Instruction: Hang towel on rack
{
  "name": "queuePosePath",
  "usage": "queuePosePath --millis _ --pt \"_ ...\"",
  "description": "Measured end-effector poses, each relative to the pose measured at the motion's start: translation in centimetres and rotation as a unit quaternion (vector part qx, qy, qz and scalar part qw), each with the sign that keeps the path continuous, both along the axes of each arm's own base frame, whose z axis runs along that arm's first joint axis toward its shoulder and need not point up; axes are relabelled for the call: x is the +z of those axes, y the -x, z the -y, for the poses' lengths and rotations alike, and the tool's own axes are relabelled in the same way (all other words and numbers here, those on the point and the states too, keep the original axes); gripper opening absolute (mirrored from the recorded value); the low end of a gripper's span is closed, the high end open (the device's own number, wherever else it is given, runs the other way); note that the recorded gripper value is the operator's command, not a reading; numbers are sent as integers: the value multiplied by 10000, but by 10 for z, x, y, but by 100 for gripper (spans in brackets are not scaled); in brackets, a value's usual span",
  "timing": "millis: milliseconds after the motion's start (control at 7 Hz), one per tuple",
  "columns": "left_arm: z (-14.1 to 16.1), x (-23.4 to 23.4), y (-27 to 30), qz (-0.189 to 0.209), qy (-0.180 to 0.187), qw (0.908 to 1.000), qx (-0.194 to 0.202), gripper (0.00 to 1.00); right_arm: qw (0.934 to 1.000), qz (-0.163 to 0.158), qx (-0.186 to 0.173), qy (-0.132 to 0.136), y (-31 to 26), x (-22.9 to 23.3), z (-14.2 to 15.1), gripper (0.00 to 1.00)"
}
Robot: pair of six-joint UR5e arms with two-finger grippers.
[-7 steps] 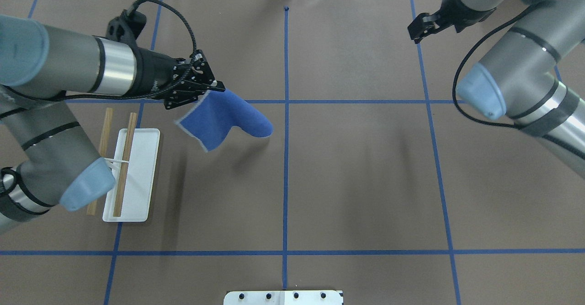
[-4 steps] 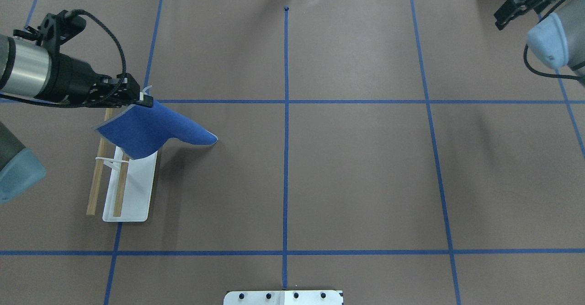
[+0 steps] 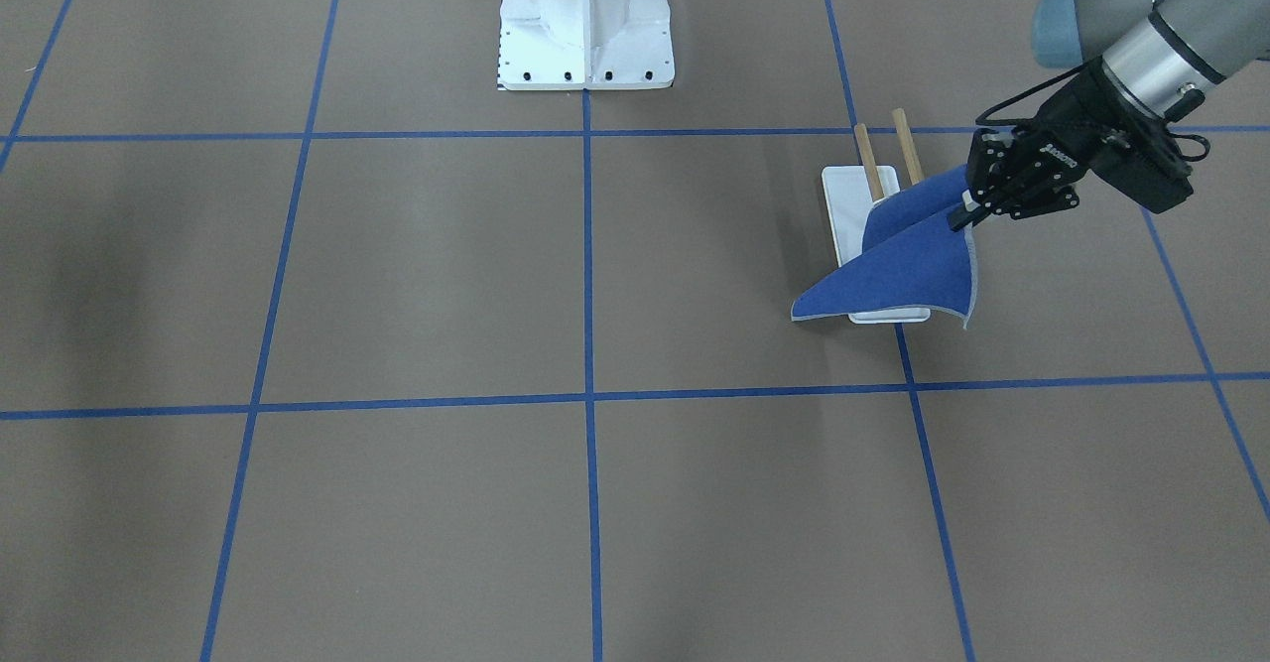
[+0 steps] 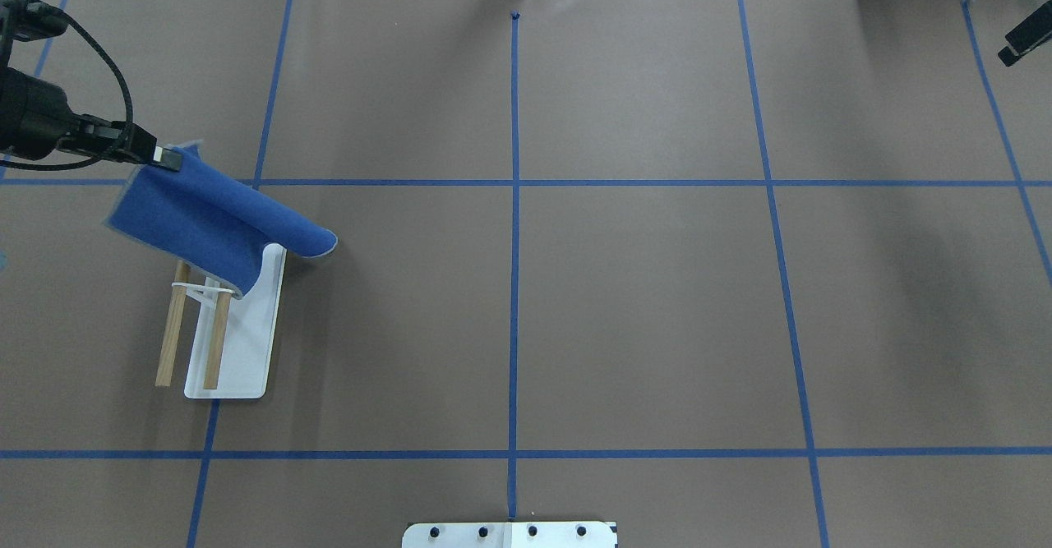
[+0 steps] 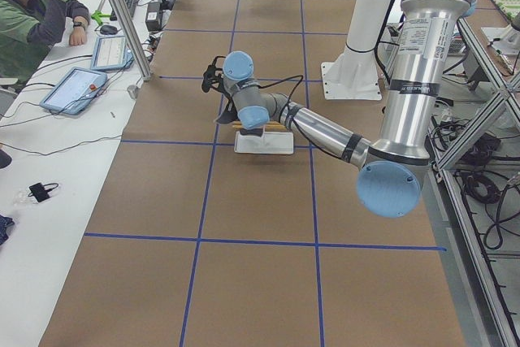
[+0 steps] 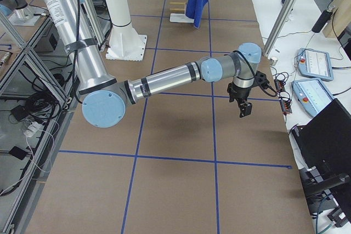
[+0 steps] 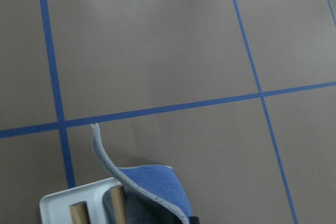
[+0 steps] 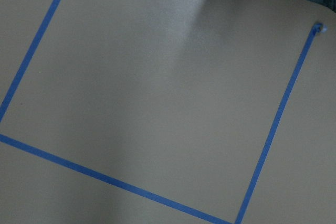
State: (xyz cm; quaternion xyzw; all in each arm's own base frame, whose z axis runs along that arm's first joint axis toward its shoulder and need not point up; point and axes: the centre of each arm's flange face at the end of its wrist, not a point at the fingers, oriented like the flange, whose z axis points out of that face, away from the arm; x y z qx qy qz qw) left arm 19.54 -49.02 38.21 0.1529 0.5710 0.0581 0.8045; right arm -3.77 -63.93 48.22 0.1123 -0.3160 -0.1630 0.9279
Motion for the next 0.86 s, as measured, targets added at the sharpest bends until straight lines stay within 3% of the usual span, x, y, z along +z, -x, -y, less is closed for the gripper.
queuePosePath --millis 286,429,571,857 --pt "-8 44 12 315 -312 9988 187 0 10000 -8 -3 10 -5 5 -2 100" --pt "-16 61 16 411 -361 9982 245 76 10000 -10 -3 11 -5 6 -2 100" --pt "-22 73 19 451 -374 9980 258 98 10000 -10 -2 11 -5 6 -3 100" --pt "-33 86 25 450 -397 9979 238 99 10000 -11 9 22 -6 7 -4 100"
